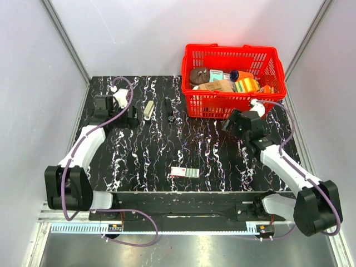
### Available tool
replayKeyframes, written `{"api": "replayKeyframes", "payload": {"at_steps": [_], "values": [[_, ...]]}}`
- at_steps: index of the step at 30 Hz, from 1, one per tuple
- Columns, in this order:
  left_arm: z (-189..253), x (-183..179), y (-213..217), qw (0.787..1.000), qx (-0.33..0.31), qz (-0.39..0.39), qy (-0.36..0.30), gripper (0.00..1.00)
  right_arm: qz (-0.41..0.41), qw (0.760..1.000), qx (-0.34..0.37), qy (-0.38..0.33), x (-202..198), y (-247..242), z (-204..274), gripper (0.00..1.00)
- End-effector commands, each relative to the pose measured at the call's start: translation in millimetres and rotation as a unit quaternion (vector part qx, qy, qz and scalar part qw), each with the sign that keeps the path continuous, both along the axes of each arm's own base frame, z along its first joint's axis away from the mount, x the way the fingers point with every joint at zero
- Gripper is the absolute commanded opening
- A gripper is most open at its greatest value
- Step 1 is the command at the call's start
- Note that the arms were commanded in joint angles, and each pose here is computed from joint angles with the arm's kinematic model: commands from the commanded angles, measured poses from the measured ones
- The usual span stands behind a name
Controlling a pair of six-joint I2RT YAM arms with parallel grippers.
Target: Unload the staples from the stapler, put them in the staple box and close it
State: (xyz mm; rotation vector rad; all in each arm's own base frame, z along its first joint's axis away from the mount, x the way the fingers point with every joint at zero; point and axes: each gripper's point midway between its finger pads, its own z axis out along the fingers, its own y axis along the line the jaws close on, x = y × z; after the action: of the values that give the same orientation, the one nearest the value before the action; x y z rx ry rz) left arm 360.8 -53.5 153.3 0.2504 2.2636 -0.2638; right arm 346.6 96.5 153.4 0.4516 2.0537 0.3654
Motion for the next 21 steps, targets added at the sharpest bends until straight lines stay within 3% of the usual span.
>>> {"api": "replayKeyframes", "payload": {"at_steps": [1,5,12,21], "values": [[34.8,44.9,-11.9,0.998,-0.004,0.001,-0.063,0.99,-0.022,0.996,-0.086,0.003,5.4,8.0,3.2,0.85],[22.9,81.5,-20.6,0.999,0.020,0.020,-0.034,0.99,-0.046,0.989,-0.139,0.035,7.6,7.7,-2.4,0.84],[-2.6,148.3,-36.8,0.999,0.035,0.033,-0.004,0.99,-0.040,0.992,-0.119,-0.012,-2.2,7.9,17.3,0.80],[-45.3,179.1,-49.9,0.998,0.044,0.043,0.033,0.99,-0.021,0.988,-0.156,-0.005,-16.4,20.8,11.0,0.74]]}}
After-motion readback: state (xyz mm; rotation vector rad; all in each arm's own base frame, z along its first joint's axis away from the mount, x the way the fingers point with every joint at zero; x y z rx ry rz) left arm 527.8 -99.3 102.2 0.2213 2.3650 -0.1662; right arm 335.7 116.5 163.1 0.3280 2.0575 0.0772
